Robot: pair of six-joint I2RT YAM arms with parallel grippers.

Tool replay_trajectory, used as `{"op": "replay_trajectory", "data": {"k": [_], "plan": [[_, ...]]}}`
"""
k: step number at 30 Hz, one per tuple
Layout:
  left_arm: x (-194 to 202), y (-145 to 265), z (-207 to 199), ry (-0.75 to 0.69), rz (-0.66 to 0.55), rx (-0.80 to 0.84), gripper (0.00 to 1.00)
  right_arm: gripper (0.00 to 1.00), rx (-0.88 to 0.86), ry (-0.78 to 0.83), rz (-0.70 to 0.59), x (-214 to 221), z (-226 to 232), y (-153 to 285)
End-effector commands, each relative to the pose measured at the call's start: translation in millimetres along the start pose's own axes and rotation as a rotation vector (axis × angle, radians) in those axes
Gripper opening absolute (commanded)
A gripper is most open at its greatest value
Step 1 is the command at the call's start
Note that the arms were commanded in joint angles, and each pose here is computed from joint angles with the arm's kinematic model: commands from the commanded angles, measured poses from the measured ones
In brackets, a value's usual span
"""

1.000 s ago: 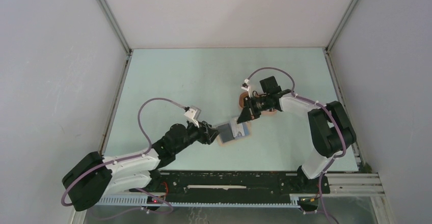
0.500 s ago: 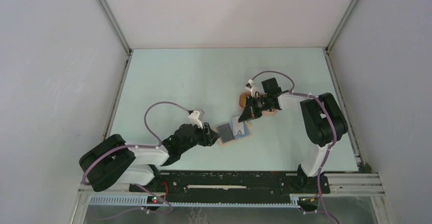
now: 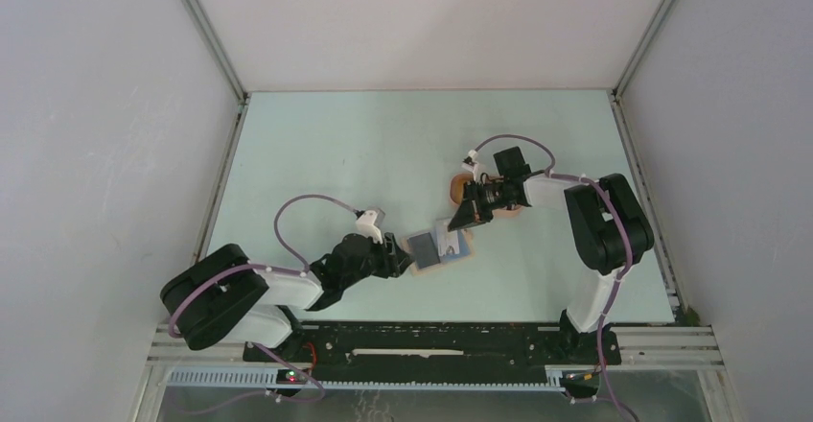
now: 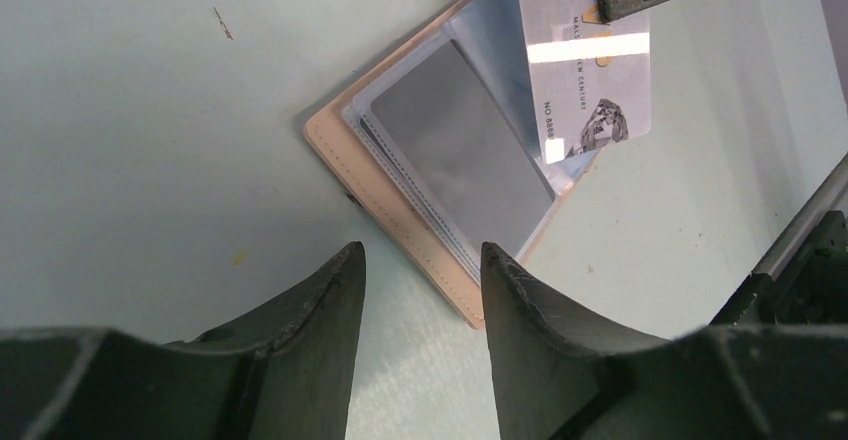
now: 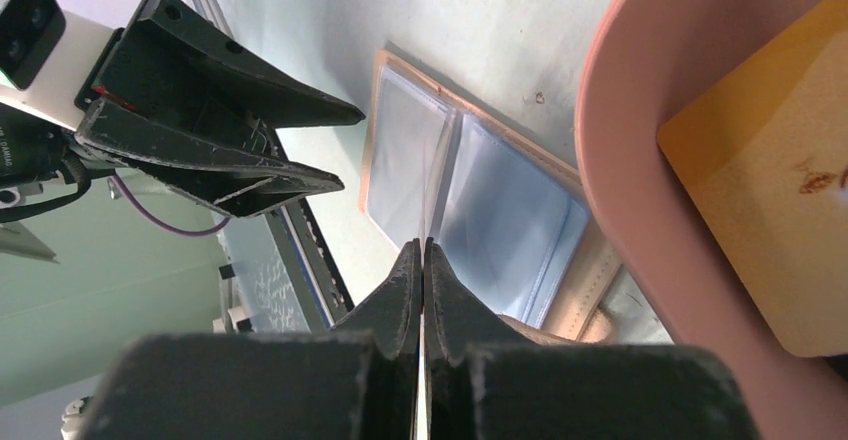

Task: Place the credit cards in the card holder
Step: Insert the credit card into the card holder.

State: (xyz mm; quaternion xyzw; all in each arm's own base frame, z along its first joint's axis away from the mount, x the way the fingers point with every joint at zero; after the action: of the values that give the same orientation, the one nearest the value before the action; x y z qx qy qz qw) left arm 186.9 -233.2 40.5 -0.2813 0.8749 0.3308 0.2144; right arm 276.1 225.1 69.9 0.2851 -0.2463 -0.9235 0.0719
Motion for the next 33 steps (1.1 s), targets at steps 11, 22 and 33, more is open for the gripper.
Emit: {"op": "replay_trajectory", "data": {"k": [11,22,33], "plan": [[-6.5,-9.4,-9.7,0.036,-0.001,0.005,0.51,0.00,-0.006,-0.008,-0.012,-9.7,-1.8,-5.0],[-3.0,-11.5,-10.2,0.046,0.021,0.007,0.51,0.00,-0.054,-0.050,0.007,-3.5,-2.8,-11.1],[-1.1,-13.8,-10.5,0.050,0.034,0.006,0.49,0.00,-0.090,-0.057,-0.020,-10.4,1.7,-4.3]]}}
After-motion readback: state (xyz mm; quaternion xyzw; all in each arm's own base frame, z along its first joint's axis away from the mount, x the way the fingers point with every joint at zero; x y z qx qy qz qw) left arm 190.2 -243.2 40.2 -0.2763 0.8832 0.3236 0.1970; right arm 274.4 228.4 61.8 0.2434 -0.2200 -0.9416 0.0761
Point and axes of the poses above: each gripper's point midway between its finger pads, its own y axis back along the fingers, its own z axis along the line the jaws close on, x = y × z, the point moved 3 cm from there along y, back along the fingers, and after that the axes turned 13 degrees about y, right-handed, at the moved point
